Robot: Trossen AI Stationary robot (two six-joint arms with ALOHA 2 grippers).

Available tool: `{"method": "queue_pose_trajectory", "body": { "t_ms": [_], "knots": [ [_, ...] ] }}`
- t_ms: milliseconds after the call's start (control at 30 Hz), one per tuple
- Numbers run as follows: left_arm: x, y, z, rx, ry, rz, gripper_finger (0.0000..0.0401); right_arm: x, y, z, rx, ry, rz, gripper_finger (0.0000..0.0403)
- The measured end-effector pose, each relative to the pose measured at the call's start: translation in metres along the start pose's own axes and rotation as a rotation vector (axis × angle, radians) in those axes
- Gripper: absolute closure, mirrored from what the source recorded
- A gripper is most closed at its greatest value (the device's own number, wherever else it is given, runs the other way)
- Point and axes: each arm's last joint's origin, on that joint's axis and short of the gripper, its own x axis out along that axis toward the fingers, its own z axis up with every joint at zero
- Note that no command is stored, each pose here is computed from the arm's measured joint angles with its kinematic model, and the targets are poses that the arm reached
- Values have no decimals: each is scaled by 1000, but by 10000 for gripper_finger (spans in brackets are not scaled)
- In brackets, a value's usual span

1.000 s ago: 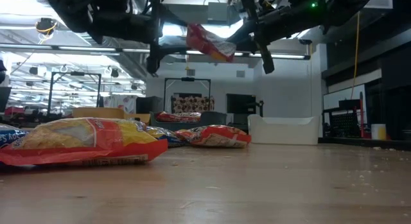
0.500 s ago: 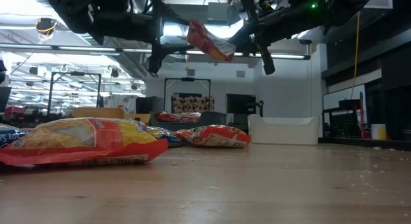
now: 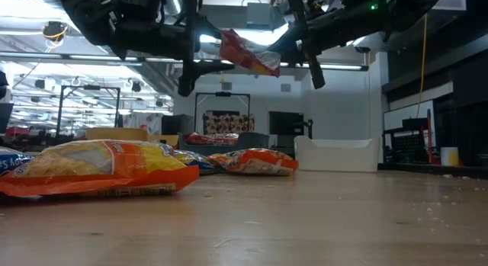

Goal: Sort Maruchan noodles
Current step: Put the red bag into the blue bin

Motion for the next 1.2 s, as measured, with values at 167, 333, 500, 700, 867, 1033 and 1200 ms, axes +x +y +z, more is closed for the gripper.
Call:
{"method": "queue_pose_trajectory", "body": {
  "t_ms": [167,333,500,700,867,1033,1200],
  "knots": [
    [0,1,2,0,-32,21,194,0,1,-1,-21,17,16,398],
    [0,2,2,0,-36,28,219,0,1,-1,-59,33,33,372],
    [0,2,2,0,-40,34,268,0,1,-1,-61,29,31,315],
    [0,2,2,8,-48,39,314,0,1,-1,-115,25,27,269],
    [-1,5,6,5,-63,47,340,-1,2,-1,-148,51,51,256],
    [-3,9,13,-5,-89,61,363,-8,5,3,-155,67,68,258],
    [-6,14,20,-29,-118,87,370,-21,9,12,-180,69,57,258]
  ]
}}
